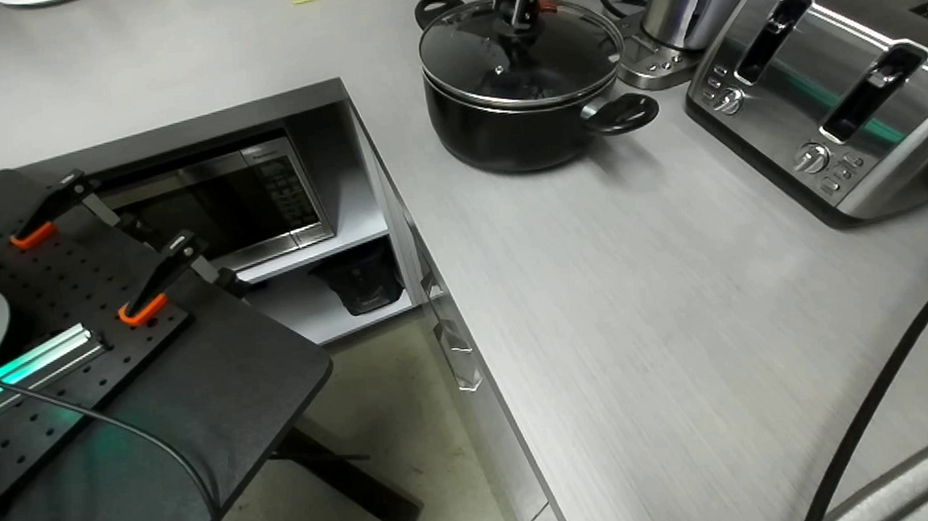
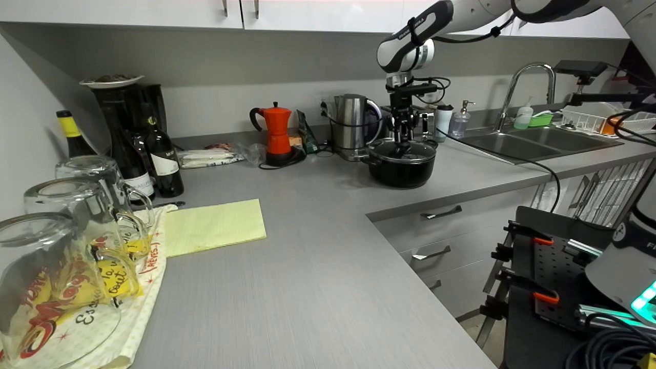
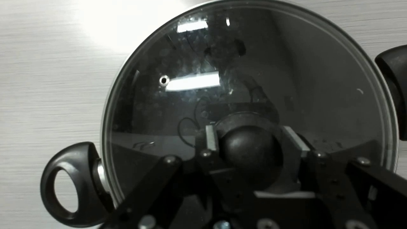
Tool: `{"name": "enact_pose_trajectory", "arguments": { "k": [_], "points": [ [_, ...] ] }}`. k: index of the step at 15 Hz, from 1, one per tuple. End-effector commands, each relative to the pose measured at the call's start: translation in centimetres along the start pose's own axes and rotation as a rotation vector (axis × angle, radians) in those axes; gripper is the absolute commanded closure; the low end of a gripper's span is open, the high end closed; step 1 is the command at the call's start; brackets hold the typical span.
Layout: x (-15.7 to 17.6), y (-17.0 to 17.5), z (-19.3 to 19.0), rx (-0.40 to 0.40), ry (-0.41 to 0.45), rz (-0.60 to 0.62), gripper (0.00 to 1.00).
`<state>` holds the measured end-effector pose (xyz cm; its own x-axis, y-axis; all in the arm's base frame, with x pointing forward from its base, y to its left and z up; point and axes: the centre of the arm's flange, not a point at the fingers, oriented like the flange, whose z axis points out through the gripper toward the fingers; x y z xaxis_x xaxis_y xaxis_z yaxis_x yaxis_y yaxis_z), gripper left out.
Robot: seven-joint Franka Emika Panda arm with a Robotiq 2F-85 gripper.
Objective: Remove the glass lid from the pot and put it on the counter
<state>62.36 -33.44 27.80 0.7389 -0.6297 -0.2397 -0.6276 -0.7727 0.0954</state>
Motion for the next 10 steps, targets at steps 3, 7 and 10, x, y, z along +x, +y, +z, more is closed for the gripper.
{"name": "enact_pose_trajectory", "arguments": {
  "k": [3,7,10],
  "points": [
    [-4.5,-1.9,-4.9,0.012,0.102,-0.079,0.76],
    [-6.4,-6.2,-7.5,-0.020,0.142,-0.182,0.76],
    [-8.2,-11.3,-9.7,-0.061,0.168,-0.301,0.76]
  ]
}}
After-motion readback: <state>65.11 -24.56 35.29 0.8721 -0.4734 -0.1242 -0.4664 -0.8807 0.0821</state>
